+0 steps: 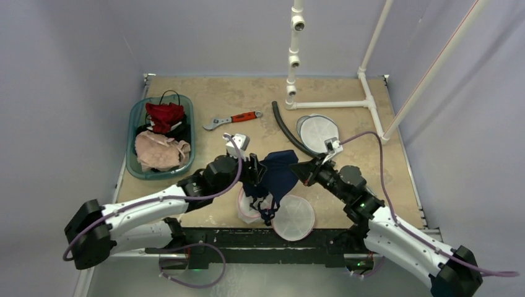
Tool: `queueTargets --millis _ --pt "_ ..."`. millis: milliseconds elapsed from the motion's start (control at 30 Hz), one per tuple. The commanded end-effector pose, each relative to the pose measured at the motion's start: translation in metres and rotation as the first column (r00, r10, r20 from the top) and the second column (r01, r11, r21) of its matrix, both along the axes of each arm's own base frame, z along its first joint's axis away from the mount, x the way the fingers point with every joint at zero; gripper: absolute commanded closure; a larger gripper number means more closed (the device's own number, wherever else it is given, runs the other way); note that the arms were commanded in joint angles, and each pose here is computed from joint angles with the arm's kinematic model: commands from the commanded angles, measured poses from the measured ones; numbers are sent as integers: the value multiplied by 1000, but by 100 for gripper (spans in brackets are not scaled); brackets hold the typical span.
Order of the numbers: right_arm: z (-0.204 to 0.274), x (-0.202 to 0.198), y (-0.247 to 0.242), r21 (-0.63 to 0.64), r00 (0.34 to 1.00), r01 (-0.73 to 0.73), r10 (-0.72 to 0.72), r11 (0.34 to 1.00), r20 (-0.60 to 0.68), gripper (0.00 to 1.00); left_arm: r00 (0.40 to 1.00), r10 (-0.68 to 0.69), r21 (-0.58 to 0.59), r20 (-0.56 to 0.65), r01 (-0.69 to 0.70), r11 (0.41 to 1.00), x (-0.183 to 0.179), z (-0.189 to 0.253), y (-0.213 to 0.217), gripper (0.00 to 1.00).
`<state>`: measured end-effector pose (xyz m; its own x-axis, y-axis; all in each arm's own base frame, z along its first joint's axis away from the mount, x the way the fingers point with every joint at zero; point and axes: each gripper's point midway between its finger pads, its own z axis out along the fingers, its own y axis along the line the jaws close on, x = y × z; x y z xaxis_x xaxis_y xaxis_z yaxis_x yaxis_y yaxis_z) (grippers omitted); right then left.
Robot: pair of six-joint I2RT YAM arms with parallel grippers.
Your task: Unzip the laundry bag and remove the bra
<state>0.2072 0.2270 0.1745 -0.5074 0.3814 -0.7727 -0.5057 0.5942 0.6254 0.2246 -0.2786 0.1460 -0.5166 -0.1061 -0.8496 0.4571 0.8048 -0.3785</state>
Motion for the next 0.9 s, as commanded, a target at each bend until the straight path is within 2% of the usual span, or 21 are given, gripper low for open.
queueTargets --millis 0,33,200,267,333,367,467,567,600,700,867 --pt "29 -3 -6 -111 994 -30 42 993 105 100 998 -13 -75 59 18 997 -5 64 4 35" --pt "36 -3 -7 -115 991 -28 42 993 124 100 998 -18 -72 65 22 997 -8 72 8 31" --pt "63 -11 -5 -152 973 -80 110 985 204 100 987 -25 -107 156 42 993 -17 132 24 29" --pt "75 -20 -1 -129 956 -129 158 983 248 100 970 -82 -127 228 113 985 -26 160 23 28" --pt "84 -35 6 -94 924 -208 227 974 307 100 923 -207 -118 325 257 959 -43 184 15 28" --pt "90 -45 9 -76 901 -257 267 963 343 100 888 -278 -96 366 333 938 -53 193 10 27" --pt "109 -80 16 -35 807 -422 392 906 441 100 751 -495 -45 437 568 822 -90 211 -9 27" --pt "121 -105 16 -24 731 -521 461 853 503 100 622 -645 -38 445 732 680 -122 219 -24 26" --pt "122 -110 15 -20 718 -537 469 843 514 100 601 -676 -23 427 754 656 -126 215 -26 25" --pt "127 -121 15 -20 680 -582 499 813 537 100 577 -715 9 395 776 631 -127 213 -30 21" --pt "134 -126 15 -26 658 -604 517 796 547 100 597 -728 -2 336 774 634 -121 204 -40 10"
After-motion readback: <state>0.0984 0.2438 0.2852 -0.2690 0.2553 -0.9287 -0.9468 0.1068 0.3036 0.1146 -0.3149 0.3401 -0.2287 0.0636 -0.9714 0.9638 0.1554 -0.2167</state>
